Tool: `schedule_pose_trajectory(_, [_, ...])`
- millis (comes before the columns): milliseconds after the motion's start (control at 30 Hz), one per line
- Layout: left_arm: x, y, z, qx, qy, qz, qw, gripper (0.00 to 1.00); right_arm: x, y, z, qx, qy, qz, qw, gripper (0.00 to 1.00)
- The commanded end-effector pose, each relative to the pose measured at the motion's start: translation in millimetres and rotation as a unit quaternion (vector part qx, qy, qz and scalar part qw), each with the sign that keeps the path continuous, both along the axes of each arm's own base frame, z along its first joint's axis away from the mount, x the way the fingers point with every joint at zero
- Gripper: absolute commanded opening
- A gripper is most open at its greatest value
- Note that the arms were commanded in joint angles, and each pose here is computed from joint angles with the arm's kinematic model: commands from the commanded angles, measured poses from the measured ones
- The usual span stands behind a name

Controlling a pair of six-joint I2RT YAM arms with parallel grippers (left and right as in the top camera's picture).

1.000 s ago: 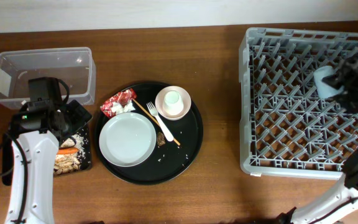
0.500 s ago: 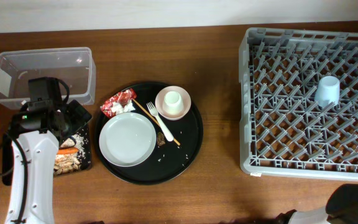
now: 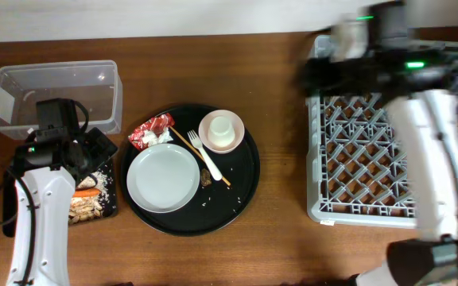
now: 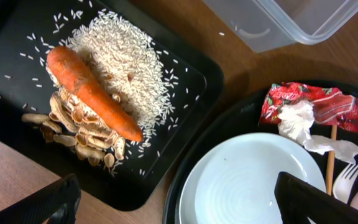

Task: Sort waste into correct bins and load items into the dishwasher rack
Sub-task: 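Move the right gripper to the white cup in the pink bowl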

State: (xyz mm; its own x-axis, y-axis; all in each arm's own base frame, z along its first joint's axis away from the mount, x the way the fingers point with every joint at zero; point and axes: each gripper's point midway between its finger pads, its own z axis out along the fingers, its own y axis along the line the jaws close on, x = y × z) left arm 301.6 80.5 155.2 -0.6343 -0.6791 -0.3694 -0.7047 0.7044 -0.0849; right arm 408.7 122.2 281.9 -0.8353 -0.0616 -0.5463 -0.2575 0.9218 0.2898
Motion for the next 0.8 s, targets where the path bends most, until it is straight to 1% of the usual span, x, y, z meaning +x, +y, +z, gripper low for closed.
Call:
schedule_pose_trajectory(0, [2.6,1.8,11.4,0.004,-0.017,0.0,1.0,0.99,-1.7,60.6,-37.9,-0.067,0.014,0.053,0.996,0.83])
schedule_pose_trajectory(133, [2.6,1.8,11.4,0.004,-0.017,0.0,1.0,0.99,-1.5,103.4,-80.4,-0.114,0.034,0.063,0.991,0.83])
schedule_pose_trajectory(167, [2.6,1.8,11.4,0.004,-0.017,0.0,1.0,0.99,-0.8,125.9,-104.0,-0.131,0.039,0.07,0.988,0.83])
schedule_pose_trajectory(333, [2.6,1.8,11.4,0.004,-0.017,0.0,1.0,0.99,0.6,164.1,-153.3,-0.15,0.052,0.09,0.983,0.83])
schedule_pose_trajectory(400, [2.5,1.8,11.4,0.004,-0.016,0.0,1.0,0.99,1.1,171.4,-171.1,-0.155,0.061,0.095,0.981,0.83])
schedule_pose_trajectory(500, [2.6,1.8,11.4,0.004,-0.017,0.0,1.0,0.99,6.7,169.7,-198.8,-0.166,0.079,0.069,0.98,0.83])
schedule_pose_trajectory(733, [2.6,1.8,11.4,0.004,-0.017,0.0,1.0,0.99,11.1,172.3,-228.8,-0.175,0.093,0.07,0.978,0.83])
schedule_pose_trajectory(767, [2.6,1.8,11.4,0.004,-0.017,0.0,1.0,0.99,11.2,172.4,-230.2,-0.175,0.093,0.07,0.978,0.81])
